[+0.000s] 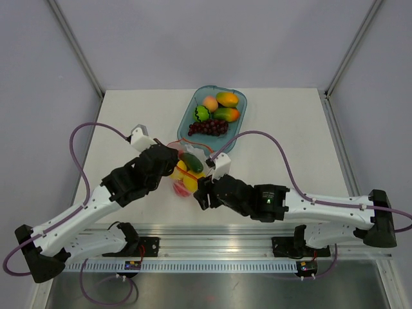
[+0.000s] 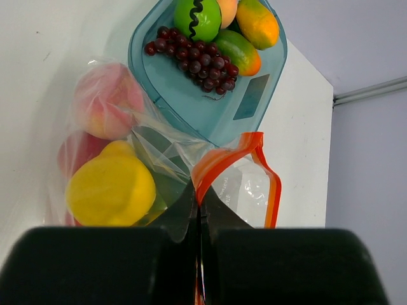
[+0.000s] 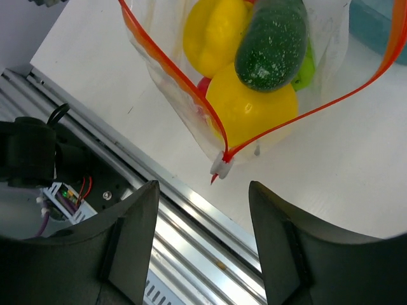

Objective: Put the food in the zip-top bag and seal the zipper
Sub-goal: Zip the zipper food storage bag at the center of the board.

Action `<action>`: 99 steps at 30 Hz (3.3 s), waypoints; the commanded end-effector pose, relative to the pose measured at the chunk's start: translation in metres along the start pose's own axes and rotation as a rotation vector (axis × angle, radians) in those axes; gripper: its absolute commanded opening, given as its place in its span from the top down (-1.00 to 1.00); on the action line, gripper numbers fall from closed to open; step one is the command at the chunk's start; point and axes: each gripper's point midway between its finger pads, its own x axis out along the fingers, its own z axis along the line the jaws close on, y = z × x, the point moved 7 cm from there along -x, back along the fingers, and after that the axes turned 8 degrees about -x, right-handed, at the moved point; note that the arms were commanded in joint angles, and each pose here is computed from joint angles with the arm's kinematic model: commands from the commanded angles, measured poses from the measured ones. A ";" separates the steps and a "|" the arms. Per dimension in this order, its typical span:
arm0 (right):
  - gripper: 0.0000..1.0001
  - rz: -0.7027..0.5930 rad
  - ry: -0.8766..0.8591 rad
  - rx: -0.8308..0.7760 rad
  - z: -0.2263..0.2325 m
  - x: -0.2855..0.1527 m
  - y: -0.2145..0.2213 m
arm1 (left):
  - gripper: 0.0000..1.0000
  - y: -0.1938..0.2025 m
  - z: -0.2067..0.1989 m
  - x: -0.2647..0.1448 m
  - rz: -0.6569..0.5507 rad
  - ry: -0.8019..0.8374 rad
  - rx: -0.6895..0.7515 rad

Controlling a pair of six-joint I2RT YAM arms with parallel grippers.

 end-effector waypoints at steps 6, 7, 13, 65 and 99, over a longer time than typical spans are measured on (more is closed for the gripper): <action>-0.27 -0.157 0.158 0.125 0.016 0.036 0.006 | 1.00 -0.025 -0.015 -0.010 -0.108 0.052 -0.096; -0.26 -0.161 0.177 0.127 0.015 0.039 0.008 | 1.00 -0.025 -0.015 -0.010 -0.107 0.054 -0.097; 0.04 -0.252 0.237 0.168 0.010 0.050 0.007 | 1.00 -0.024 -0.013 -0.010 -0.099 0.053 -0.098; 1.00 -0.251 -0.002 -0.333 -0.092 -0.102 -0.005 | -0.41 0.016 -0.051 -0.033 0.290 0.818 1.098; 1.00 -0.210 0.106 -0.383 -0.098 -0.096 -0.013 | 1.00 0.018 -0.060 0.006 0.382 0.646 0.873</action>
